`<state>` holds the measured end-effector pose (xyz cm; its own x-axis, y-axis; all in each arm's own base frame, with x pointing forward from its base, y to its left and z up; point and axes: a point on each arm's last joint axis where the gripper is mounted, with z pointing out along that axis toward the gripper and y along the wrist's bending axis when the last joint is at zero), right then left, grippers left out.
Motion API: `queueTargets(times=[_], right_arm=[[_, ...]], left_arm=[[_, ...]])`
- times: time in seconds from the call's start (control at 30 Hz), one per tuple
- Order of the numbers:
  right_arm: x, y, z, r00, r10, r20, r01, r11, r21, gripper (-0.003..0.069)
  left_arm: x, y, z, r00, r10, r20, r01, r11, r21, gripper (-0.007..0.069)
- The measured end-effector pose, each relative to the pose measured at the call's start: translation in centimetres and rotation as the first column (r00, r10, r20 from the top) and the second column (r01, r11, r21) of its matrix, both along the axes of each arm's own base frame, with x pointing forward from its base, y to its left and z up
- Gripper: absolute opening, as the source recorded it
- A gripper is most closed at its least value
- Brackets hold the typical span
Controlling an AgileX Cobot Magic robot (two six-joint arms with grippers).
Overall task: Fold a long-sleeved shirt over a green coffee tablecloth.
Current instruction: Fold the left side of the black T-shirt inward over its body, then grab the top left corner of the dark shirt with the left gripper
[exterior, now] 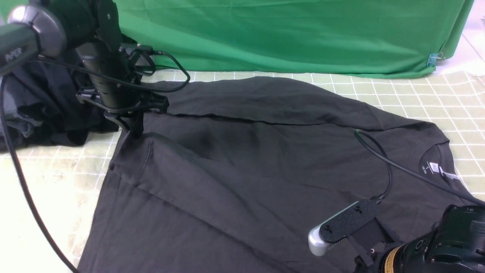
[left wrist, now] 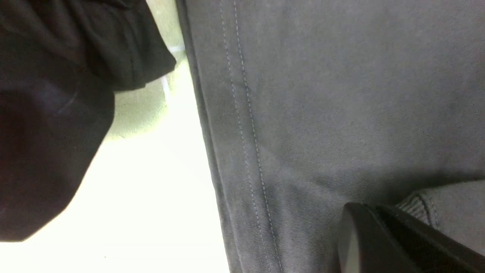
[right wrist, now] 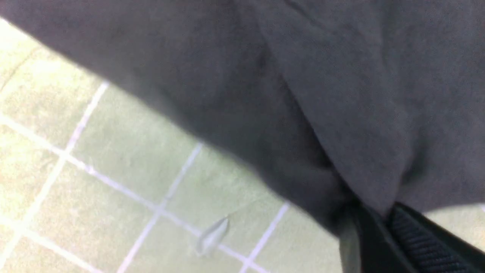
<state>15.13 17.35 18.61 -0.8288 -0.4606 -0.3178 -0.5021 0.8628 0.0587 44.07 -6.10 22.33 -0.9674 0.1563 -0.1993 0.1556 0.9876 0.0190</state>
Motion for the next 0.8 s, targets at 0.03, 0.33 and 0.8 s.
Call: queueTargets(times=[0.03, 0.33, 0.8], right_arm=[[0.0, 0.0, 0.0, 1.0, -0.001, -0.003, 0.001, 1.0, -0.002, 0.0083], [-0.1, -0.2, 0.0, 1.0, 0.019, -0.007, -0.019, 1.0, -0.017, 0.0299], [-2.2, -2.7, 7.0, 0.983, 0.011, 0.182, -0.045, 0.981, 0.187, 0.0302]], left_arm=[[0.0, 0.0, -0.1, 1.0, -0.001, -0.005, 0.001, 1.0, 0.001, 0.0008], [0.2, 0.0, -0.1, 1.0, -0.012, 0.015, 0.012, 1.0, 0.003, 0.0155], [3.1, 0.1, 2.2, 0.947, 0.212, 0.241, -0.202, 0.977, -0.065, 0.0461]])
